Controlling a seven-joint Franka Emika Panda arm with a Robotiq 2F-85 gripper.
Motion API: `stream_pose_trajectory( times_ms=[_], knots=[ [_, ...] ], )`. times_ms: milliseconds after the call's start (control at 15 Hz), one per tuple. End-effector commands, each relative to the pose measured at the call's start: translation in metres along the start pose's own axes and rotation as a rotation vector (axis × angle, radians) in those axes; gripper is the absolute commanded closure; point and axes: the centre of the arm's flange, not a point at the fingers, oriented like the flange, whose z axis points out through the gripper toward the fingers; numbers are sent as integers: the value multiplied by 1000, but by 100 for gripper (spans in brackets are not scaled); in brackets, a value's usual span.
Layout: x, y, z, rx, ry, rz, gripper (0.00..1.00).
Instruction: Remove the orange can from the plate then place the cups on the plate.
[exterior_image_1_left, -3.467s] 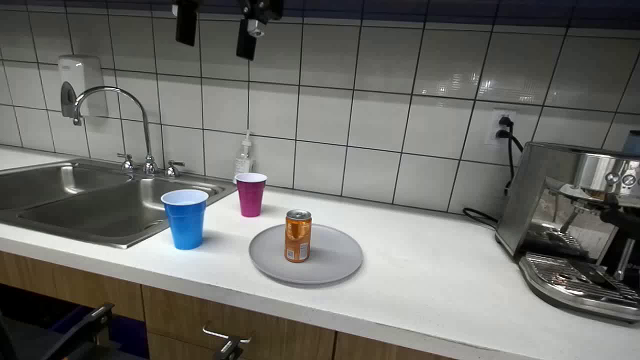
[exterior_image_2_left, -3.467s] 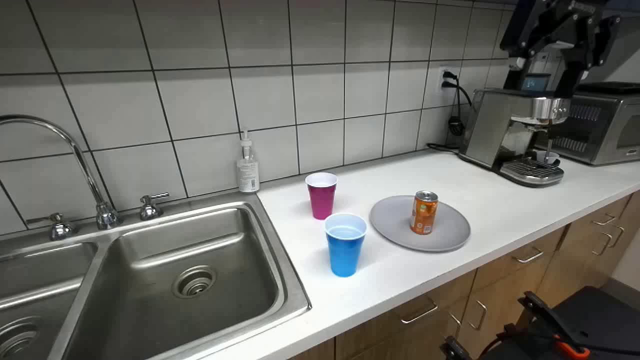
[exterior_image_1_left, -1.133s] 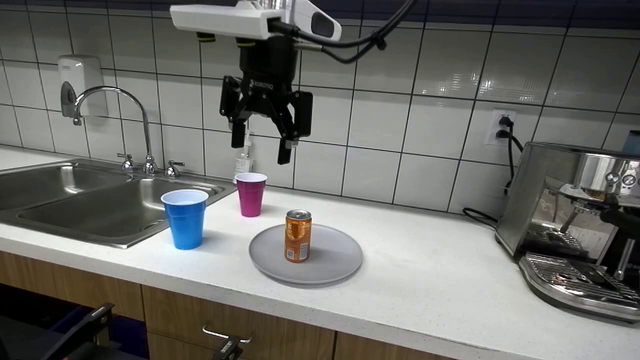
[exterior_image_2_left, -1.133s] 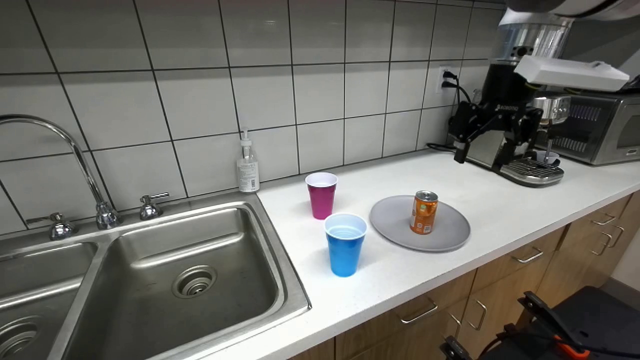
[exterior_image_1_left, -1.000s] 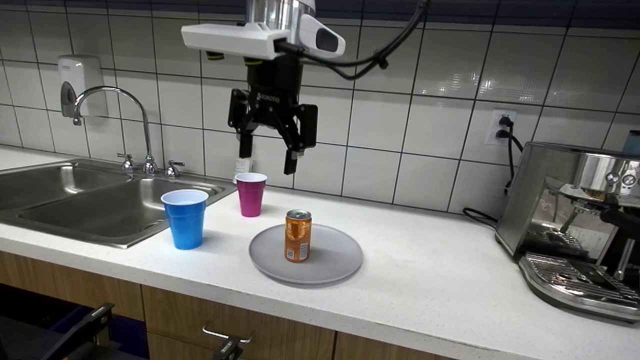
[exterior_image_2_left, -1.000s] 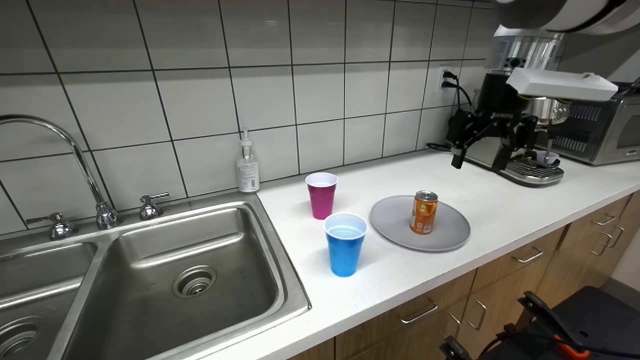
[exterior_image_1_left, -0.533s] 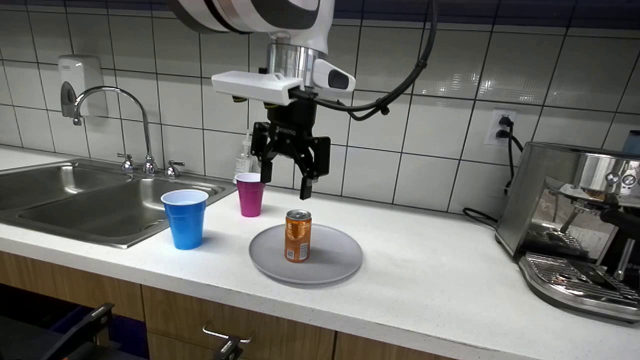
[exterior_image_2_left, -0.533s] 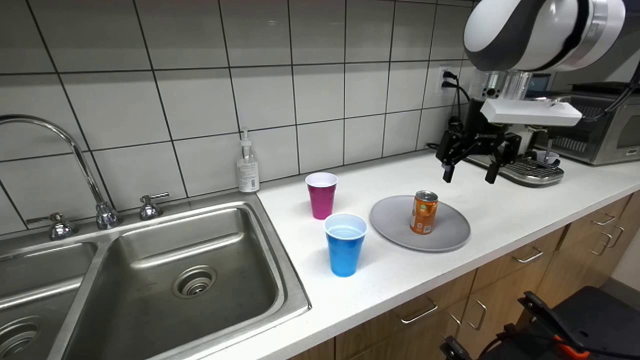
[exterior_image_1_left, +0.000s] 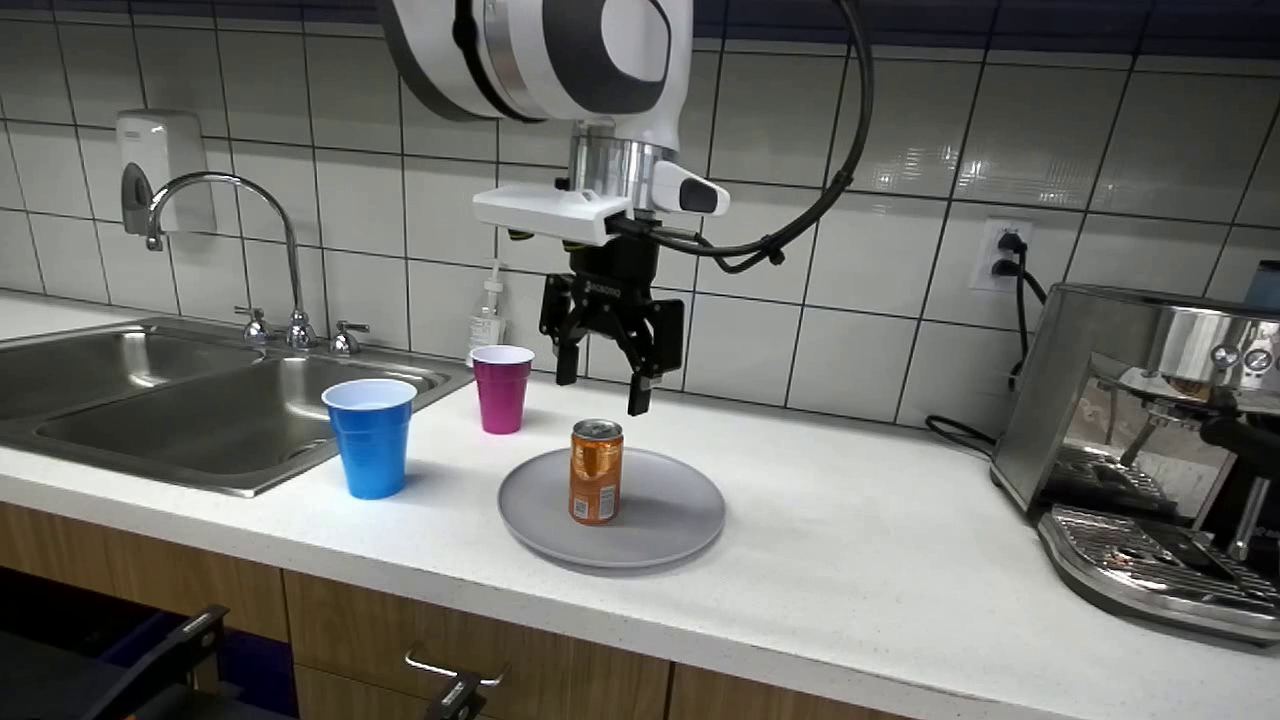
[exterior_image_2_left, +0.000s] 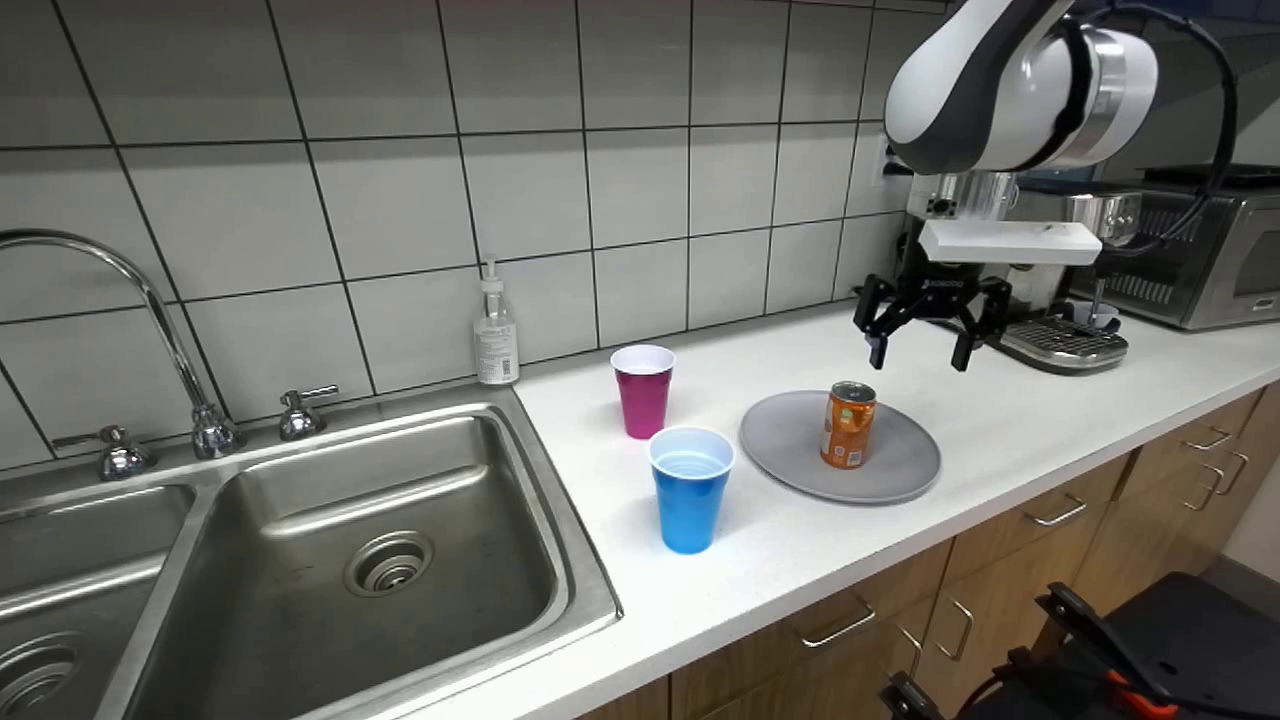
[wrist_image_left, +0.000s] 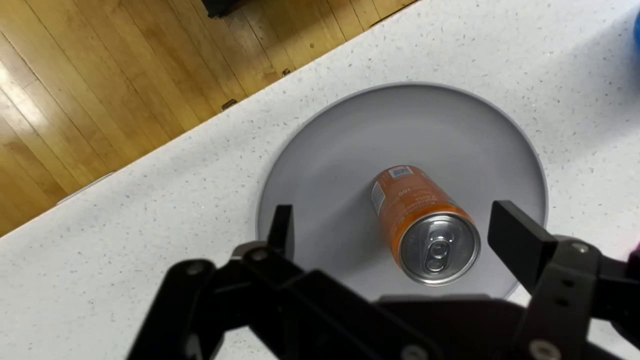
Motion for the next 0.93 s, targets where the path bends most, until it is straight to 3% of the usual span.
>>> stream_pose_trajectory(
  times_ms=[0,133,867],
  knots=[
    [27,-8,6,-19,-3,44,0],
    [13,-2,6,-11,-7,19,0],
    [22,-6,11,-14,-6,24,0]
  ],
)
